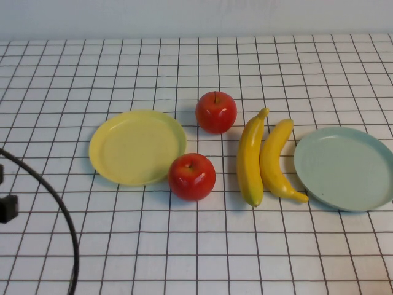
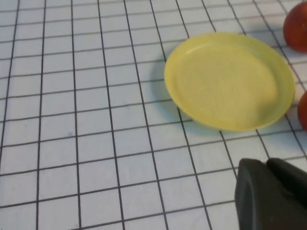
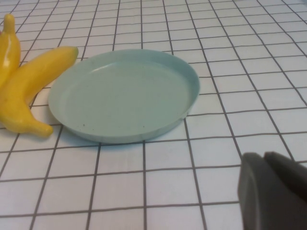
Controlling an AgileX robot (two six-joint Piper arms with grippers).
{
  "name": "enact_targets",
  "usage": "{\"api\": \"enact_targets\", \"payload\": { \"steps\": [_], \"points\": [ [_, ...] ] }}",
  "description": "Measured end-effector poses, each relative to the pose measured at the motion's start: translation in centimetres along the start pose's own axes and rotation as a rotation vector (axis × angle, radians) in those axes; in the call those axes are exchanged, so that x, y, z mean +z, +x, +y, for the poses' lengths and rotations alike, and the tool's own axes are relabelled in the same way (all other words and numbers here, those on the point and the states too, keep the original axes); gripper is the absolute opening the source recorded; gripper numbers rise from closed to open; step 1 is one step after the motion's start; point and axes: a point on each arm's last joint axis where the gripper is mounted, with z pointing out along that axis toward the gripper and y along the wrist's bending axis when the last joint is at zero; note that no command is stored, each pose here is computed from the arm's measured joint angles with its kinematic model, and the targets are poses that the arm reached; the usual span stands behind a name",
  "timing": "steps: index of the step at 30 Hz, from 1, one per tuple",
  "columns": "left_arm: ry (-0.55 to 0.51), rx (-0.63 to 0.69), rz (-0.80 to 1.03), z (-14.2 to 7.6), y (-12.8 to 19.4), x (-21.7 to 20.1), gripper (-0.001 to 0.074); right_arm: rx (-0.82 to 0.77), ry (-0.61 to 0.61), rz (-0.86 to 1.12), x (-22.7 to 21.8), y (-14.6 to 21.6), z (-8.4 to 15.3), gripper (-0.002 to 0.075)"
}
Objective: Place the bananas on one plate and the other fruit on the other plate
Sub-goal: Put one type of fruit in the left plate
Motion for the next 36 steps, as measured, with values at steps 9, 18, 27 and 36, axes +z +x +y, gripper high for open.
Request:
{"api": "enact_targets", "payload": {
  "steps": [9,18,27,36],
  "points": [
    [0.177,0.269,0.030,-5.4,-1.8,5.6,0.0506,0.000,0.000,0.000,0.0,0.0,0.0,-0.0016],
    [0.306,0.264,0.068,-11.8,-2.0,12.9,0.0668,0.000,0.000,0.000,0.0,0.0,0.0,-0.0016],
    [0.326,0.343,0.155,-15.0,-0.8,18.6,0.0668,0.000,0.000,0.000,0.0,0.0,0.0,-0.0016],
    [0.328,0.391,0.193,-15.8,0.8,21.6,0.0668,0.000,0.000,0.000,0.0,0.0,0.0,-0.0016]
  ]
}}
